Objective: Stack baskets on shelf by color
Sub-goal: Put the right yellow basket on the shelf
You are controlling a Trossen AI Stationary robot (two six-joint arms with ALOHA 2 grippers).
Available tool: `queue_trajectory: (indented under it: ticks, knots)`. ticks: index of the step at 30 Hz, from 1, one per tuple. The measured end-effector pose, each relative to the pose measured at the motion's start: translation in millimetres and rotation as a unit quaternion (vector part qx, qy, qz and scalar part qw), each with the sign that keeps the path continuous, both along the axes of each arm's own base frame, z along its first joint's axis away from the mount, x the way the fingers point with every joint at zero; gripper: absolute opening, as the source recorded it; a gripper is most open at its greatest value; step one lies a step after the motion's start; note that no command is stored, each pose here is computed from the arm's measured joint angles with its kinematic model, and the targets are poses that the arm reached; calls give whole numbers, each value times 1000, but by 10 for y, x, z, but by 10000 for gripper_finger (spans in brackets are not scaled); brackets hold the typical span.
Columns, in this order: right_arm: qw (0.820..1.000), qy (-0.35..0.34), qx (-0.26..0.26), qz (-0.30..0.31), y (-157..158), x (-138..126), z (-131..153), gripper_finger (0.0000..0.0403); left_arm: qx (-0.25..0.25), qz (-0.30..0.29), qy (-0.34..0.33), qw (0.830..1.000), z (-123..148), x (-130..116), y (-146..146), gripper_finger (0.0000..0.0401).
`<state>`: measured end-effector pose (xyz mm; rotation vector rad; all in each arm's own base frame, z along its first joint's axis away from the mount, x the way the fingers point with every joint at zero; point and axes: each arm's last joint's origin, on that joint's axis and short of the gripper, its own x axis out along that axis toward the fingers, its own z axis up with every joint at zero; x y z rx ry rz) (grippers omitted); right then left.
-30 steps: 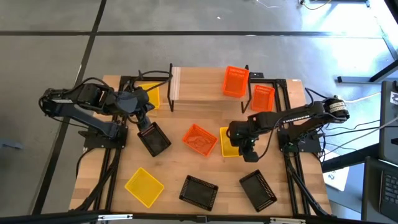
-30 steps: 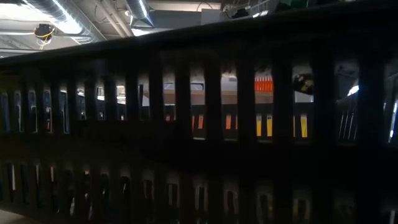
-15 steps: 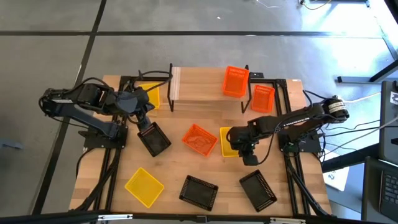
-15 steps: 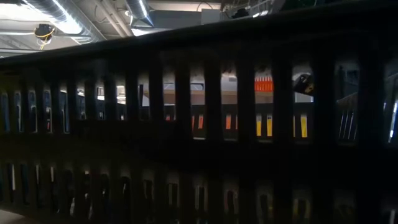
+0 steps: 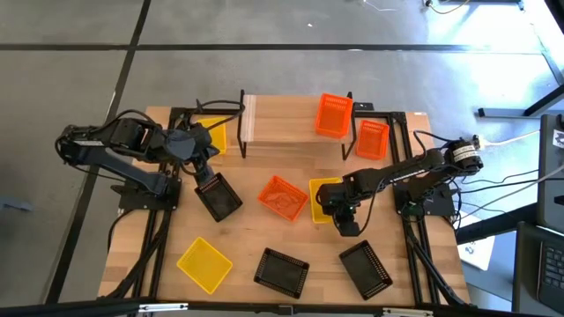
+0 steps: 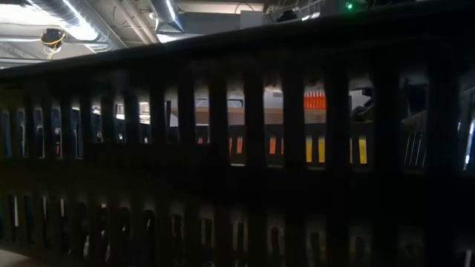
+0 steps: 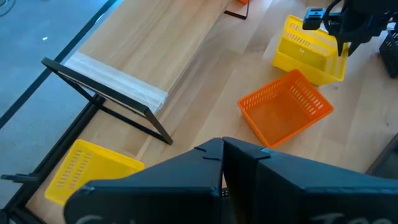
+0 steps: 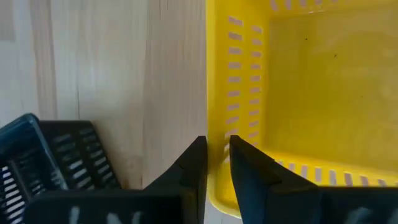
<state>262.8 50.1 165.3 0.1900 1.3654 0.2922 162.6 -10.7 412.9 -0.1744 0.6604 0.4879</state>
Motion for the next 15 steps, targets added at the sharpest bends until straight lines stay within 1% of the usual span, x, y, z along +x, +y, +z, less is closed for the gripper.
queue_trajectory:
  ticks: [5, 9, 15]
  knots:
    - [1000, -14, -13, -3, -3, 37, 63, 11, 0, 0, 0, 1000, 0, 0, 0, 0]
    - [999, -21, -26, -7, -2, 96, 143, 7, 1, -1, 0, 1000, 0, 0, 0, 0]
    - [999, -24, -39, -12, 4, 191, 417, 3, 6, -6, 4, 1000, 0, 0, 0, 0]
